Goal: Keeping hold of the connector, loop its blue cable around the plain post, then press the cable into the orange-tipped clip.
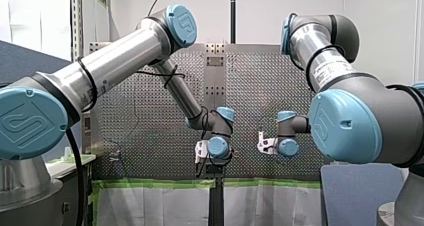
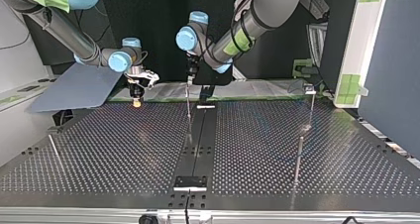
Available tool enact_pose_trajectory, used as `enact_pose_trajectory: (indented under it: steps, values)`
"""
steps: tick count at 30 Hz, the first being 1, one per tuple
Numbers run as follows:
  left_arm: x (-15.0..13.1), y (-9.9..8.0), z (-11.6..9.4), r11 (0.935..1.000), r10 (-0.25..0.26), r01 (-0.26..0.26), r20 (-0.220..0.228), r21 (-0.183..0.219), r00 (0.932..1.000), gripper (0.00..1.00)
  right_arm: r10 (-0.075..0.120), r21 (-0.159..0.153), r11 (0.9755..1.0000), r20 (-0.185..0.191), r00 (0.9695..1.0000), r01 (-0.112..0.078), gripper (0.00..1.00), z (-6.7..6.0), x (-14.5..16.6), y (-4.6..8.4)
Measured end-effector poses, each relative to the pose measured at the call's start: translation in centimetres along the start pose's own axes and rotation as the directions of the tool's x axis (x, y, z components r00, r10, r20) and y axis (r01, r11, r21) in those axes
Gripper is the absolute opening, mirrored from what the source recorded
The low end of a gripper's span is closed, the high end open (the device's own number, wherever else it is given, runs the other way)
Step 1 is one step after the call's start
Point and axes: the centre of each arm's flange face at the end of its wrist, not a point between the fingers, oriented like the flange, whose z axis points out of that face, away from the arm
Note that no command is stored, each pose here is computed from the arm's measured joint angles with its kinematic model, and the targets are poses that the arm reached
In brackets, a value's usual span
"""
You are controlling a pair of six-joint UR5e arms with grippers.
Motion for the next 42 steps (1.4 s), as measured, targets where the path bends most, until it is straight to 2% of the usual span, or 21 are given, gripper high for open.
enact_pose_trajectory:
  steps: [5, 11, 16, 19, 26, 29, 32, 35, 36, 38, 40, 42]
  values:
    - [-0.3, 0.0, -0.9, 1.0000, 0.002, -0.002, 0.000, 0.007, 1.0000, 1.00, 0.000, 0.001, 1.0000, 0.002, 1.0000, 0.000, 0.00, 0.0, 0.0, 0.0]
    - [-1.7, 0.2, -2.1, 0.9989, -0.037, 0.036, 0.036, 0.032, 0.9987, 1.00, 0.000, 0.000, 1.0000, 0.005, 1.0000, 0.000, 0.00, 0.0, -0.1, 0.2]
    - [-3.3, 0.8, -3.0, 0.9936, -0.102, 0.099, 0.072, 0.054, 0.9922, 1.00, 0.000, 0.001, 1.0000, 0.005, 1.0000, 0.000, 0.00, 0.0, -0.1, 0.1]
    - [-4.3, 1.2, -3.7, 0.9876, -0.149, 0.143, 0.097, 0.065, 0.9842, 1.00, 0.000, 0.005, 1.0000, 0.007, 1.0000, 0.000, 0.00, -0.1, -0.2, 0.0]
    - [-6.5, 2.6, -5.0, 0.9675, -0.249, 0.239, 0.151, 0.084, 0.9568, 1.00, 0.000, 0.015, 0.9999, 0.024, 0.9997, 0.000, 0.00, -0.3, -0.3, -0.4]
    - [-7.4, 3.4, -5.5, 0.9564, -0.289, 0.277, 0.172, 0.093, 0.9416, 1.00, 0.000, 0.019, 0.9998, 0.029, 0.9996, 0.000, 0.00, -0.4, -0.4, -0.5]
    - [-8.3, 4.3, -5.8, 0.9435, -0.329, 0.313, 0.192, 0.109, 0.9247, 1.00, 0.000, 0.022, 0.9998, 0.031, 0.9995, -0.001, 0.00, -0.4, -0.4, -0.6]
    - [-9.3, 5.7, -5.8, 0.9281, -0.370, 0.350, 0.211, 0.127, 0.9047, 1.00, 0.006, 0.026, 0.9996, 0.032, 0.9995, -0.006, 0.00, -0.4, -0.5, -0.6]
    - [-9.7, 6.3, -5.8, 0.9215, -0.386, 0.364, 0.219, 0.135, 0.8960, 1.00, 0.007, 0.027, 0.9996, 0.033, 0.9994, -0.008, 0.00, -0.4, -0.5, -0.6]
    - [-10.3, 7.2, -5.8, 0.9134, -0.405, 0.380, 0.231, 0.146, 0.8846, 1.00, 0.009, 0.029, 0.9995, 0.033, 0.9994, -0.010, 0.00, -0.4, -0.5, -0.6]
    - [-11.0, 8.3, -5.9, 0.9083, -0.416, 0.388, 0.247, 0.156, 0.8749, 1.00, 0.010, 0.030, 0.9995, 0.033, 0.9994, -0.011, 0.00, -0.4, -0.5, -0.7]
    - [-11.6, 9.3, -6.0, 0.9073, -0.419, 0.388, 0.263, 0.163, 0.8693, 1.00, 0.012, 0.032, 0.9994, 0.033, 0.9994, -0.013, 0.00, -0.4, -0.5, -0.7]
